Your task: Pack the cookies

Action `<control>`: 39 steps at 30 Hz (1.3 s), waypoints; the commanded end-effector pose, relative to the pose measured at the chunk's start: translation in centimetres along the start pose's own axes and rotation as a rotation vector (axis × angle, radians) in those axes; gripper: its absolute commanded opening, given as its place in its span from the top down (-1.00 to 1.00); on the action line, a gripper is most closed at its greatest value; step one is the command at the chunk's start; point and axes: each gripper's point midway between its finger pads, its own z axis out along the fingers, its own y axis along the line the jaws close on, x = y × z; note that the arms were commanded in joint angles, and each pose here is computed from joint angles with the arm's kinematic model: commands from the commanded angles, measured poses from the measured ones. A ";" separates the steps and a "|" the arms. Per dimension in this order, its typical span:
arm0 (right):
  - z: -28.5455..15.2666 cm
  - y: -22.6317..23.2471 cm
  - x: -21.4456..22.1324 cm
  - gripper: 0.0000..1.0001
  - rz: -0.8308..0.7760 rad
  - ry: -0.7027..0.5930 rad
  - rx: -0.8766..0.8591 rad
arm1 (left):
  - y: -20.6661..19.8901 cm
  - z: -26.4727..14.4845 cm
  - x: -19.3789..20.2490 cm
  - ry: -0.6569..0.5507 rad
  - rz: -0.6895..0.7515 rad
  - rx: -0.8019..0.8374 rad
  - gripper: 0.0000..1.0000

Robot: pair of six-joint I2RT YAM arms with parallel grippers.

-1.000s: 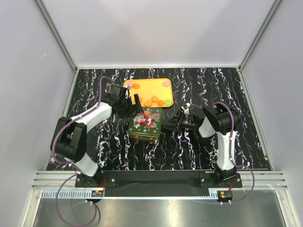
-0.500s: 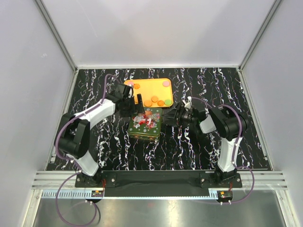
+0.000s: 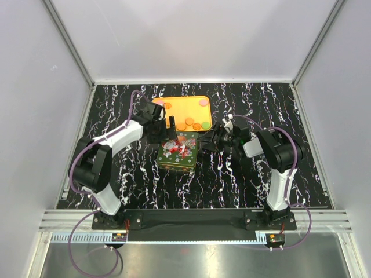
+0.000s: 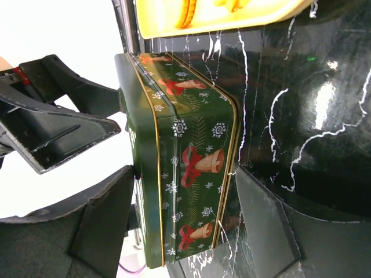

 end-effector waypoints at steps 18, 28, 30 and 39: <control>0.7 -1.0 -1.2 -0.55 -0.011 -0.041 0.018 | -1.0 0.5 -1.3 -0.022 0.048 -0.018 -0.89; 0.2 0.5 -2.2 -0.54 -0.060 -0.056 0.051 | -1.0 0.8 -1.1 -0.014 0.048 -0.024 -0.89; 0.4 0.8 -2.6 -0.54 -0.076 -0.056 0.054 | -0.9 0.9 -1.0 -0.010 0.049 -0.025 -0.88; 0.7 1.7 -3.0 -0.52 -0.079 -0.063 0.013 | -0.7 0.9 -0.9 -0.009 0.050 -0.033 -0.88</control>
